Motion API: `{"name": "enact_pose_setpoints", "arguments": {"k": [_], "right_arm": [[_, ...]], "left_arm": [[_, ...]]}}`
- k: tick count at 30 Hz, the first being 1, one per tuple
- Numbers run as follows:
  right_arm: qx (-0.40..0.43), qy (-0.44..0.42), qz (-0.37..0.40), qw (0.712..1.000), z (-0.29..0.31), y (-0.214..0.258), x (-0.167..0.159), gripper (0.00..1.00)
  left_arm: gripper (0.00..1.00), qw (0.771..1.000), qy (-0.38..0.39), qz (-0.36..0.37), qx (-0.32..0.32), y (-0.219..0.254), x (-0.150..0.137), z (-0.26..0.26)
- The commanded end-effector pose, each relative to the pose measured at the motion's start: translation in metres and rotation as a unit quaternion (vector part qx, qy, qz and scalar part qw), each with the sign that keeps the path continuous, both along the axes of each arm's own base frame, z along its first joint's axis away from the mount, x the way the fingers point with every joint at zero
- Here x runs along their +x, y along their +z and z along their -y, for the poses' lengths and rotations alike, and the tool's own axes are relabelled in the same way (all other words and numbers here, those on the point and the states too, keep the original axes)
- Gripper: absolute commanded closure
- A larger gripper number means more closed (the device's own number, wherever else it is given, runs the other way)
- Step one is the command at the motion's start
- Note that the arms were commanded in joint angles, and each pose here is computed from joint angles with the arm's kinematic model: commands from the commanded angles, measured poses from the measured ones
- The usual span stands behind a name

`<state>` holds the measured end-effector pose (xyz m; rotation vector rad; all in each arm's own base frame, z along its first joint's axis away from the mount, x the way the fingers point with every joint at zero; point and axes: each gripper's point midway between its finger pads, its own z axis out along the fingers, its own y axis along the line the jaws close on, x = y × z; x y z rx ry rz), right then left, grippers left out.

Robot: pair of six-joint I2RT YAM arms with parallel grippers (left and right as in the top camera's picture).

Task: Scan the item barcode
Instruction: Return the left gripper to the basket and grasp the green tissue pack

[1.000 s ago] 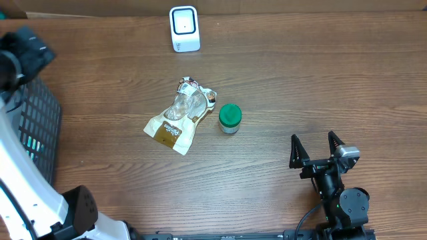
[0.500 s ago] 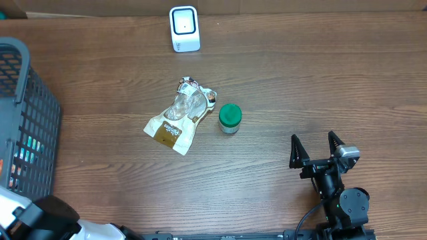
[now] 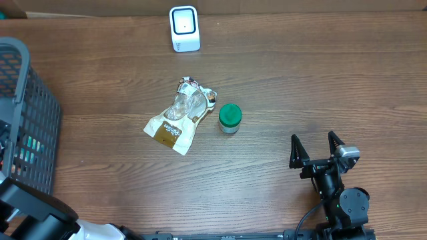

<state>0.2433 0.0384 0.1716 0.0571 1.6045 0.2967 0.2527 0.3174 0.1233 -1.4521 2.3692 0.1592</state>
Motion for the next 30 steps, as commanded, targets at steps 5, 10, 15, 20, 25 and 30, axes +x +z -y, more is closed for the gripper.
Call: {"name": "enact_pose_setpoints", "arguments": {"k": [5,10,15,20,25,30], "right_arm": [[-0.002,0.0,0.002,1.0,0.0,-0.002,0.0,0.0],[-0.002,0.0,0.002,1.0,0.0,-0.002,0.0,0.0],[-0.002,0.0,0.002,1.0,0.0,-0.002,0.0,0.0],[-0.002,0.0,0.002,1.0,0.0,-0.002,0.0,0.0],[-0.002,0.0,0.002,1.0,0.0,-0.002,0.0,0.0],[-0.002,0.0,0.002,1.0,0.0,-0.002,0.0,0.0]], "left_arm": [[0.12,0.995,-0.077,-0.048,0.046,-0.011,0.018,0.005],[0.14,0.994,-0.079,-0.069,0.025,-0.035,0.018,0.005],[0.14,0.991,-0.102,-0.086,0.012,-0.06,0.024,0.006],[0.15,0.989,-0.114,-0.09,0.013,-0.072,0.03,0.003],[0.18,0.987,-0.119,-0.107,-0.008,-0.096,0.028,0.006],[0.37,0.984,-0.118,-0.129,-0.022,-0.114,0.022,0.007]]}}
